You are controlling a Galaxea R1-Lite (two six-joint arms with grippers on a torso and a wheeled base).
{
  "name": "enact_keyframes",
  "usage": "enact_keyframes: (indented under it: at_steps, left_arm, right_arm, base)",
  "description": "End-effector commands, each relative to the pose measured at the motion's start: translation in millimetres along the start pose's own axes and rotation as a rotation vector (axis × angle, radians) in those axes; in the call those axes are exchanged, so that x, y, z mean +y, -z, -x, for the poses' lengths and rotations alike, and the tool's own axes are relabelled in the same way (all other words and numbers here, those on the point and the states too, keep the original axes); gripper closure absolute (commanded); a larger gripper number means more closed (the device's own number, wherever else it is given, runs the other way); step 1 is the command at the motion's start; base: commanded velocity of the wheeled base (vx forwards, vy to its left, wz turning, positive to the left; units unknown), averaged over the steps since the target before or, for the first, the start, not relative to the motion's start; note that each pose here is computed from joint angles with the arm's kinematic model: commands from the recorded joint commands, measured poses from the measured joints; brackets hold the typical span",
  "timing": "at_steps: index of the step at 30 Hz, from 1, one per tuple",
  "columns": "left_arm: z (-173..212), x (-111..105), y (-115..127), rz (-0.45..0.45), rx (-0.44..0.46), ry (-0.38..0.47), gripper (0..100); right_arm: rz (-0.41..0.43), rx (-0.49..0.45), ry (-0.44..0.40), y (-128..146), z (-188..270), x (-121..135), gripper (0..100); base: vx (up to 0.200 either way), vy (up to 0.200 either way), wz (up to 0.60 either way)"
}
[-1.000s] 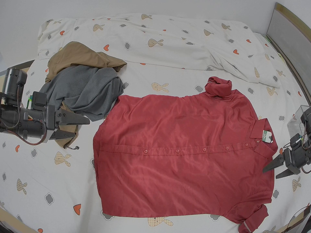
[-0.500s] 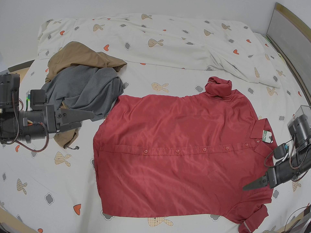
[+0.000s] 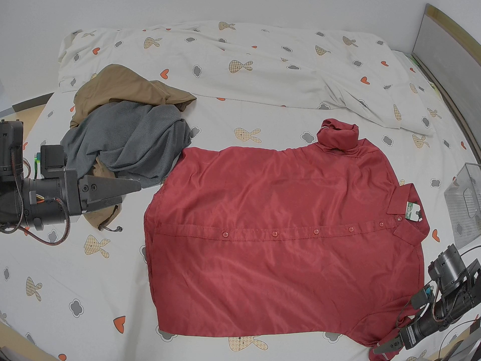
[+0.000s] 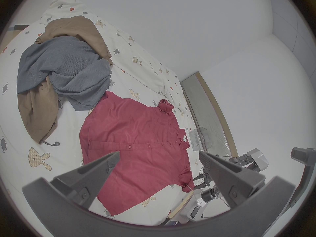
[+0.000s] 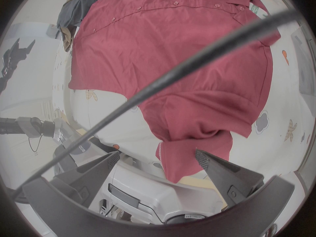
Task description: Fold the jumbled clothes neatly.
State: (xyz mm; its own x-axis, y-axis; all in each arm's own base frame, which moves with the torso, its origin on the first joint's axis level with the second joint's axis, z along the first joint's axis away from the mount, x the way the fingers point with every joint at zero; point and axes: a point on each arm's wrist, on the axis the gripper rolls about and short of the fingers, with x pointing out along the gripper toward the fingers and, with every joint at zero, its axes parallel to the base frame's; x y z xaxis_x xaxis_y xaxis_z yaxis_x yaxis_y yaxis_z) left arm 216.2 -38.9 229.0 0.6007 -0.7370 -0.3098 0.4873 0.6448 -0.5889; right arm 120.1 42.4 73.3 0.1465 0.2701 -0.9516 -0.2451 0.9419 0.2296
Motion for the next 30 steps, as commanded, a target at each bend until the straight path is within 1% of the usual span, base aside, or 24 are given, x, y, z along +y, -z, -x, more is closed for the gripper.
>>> enact_keyframes:
  at_steps: [1, 7, 8, 11, 12, 13, 14, 15, 16, 17, 18, 19, 20, 21, 22, 23, 24, 25, 27, 30]
  left_arm:
    - [-2, 3, 3, 0.008, 0.009, -0.004, 0]
    - [-2, 4, 3, 0.01, 0.012, -0.005, 0]
    - [-2, 4, 4, 0.01, 0.014, -0.004, 0]
    - [-3, 5, 6, 0.007, 0.021, -0.006, 0]
    - [-3, 5, 6, 0.003, 0.021, -0.006, 0]
    - [-4, 5, 7, -0.024, 0.027, -0.005, 0]
    - [-5, 6, 9, -0.039, 0.034, -0.007, 0]
    - [-5, 8, 11, -0.064, 0.04, -0.01, 0]
    - [-5, 8, 11, -0.064, 0.04, -0.01, 0]
    - [-6, 8, 12, -0.09, 0.045, -0.009, 0]
    - [-7, 8, 14, -0.117, 0.056, -0.006, 0]
    - [-8, 8, 15, -0.12, 0.059, -0.006, 0]
    - [-9, 8, 18, -0.128, 0.067, -0.004, 0]
    - [-9, 8, 19, -0.13, 0.072, -0.001, 0]
    - [-10, 8, 20, -0.13, 0.077, -0.001, 0]
    - [-10, 8, 20, -0.129, 0.079, 0.0, 0]
    - [-12, 10, 22, -0.123, 0.088, -0.001, 0]
    - [-13, 12, 23, -0.116, 0.096, -0.003, 0]
    - [-14, 14, 24, -0.11, 0.102, -0.008, 0]
    - [-17, 16, 29, -0.098, 0.119, -0.012, 0]
  right_arm:
    - [0.001, 0.002, 0.001, 13, 1, -1, 0]
    - [-0.001, 0.013, 0.002, 28, -1, -3, 0]
    - [0.003, 0.001, 0.001, 31, -1, -3, 0]
    - [0.02, -0.082, -0.001, 39, -5, -5, 0]
    - [0.019, -0.089, 0.002, 39, -5, -5, 0]
    - [0.03, -0.136, 0.035, 40, -6, -6, 0]
    - [0.039, -0.158, 0.069, 41, -7, -6, 0]
    - [0.045, -0.186, 0.126, 41, -6, -7, 0]
    - [0.045, -0.186, 0.126, 41, -6, -7, 0]
    - [0.068, -0.208, 0.193, 41, -6, -7, 0]
    - [0.145, -0.238, 0.275, 41, -3, -5, 0]
    - [0.172, -0.244, 0.29, 42, -3, -4, 0]
    - [0.268, -0.264, 0.328, 44, -1, 0, 0]
    - [0.35, -0.289, 0.345, 46, 2, 4, 0]
    - [0.414, -0.32, 0.349, 47, 5, 7, 0]
    - [0.436, -0.335, 0.348, 47, 6, 9, 0]
    - [0.484, -0.388, 0.334, 47, 12, 14, 0]
    - [0.498, -0.415, 0.322, 46, 17, 16, 0]
    - [0.512, -0.396, 0.319, 49, 22, 17, 0]
    - [0.53, -0.29, 0.335, 59, 26, 13, 0]
  base:
    - [0.0, 0.0, 0.0]
    - [0.0, 0.0, 0.0]
    - [0.0, 0.0, 0.0]
    - [0.0, 0.0, 0.0]
    - [0.0, 0.0, 0.0]
    - [0.0, 0.0, 0.0]
    - [0.0, 0.0, 0.0]
    - [0.0, 0.0, 0.0]
    - [0.0, 0.0, 0.0]
    - [0.0, 0.0, 0.0]
    - [0.0, 0.0, 0.0]
    - [0.0, 0.0, 0.0]
    - [0.0, 0.0, 0.0]
    - [0.0, 0.0, 0.0]
    - [0.0, 0.0, 0.0]
    - [0.0, 0.0, 0.0]
    - [0.0, 0.0, 0.0]
    - [0.0, 0.0, 0.0]
    - [0.0, 0.0, 0.0]
    - [0.0, 0.0, 0.0]
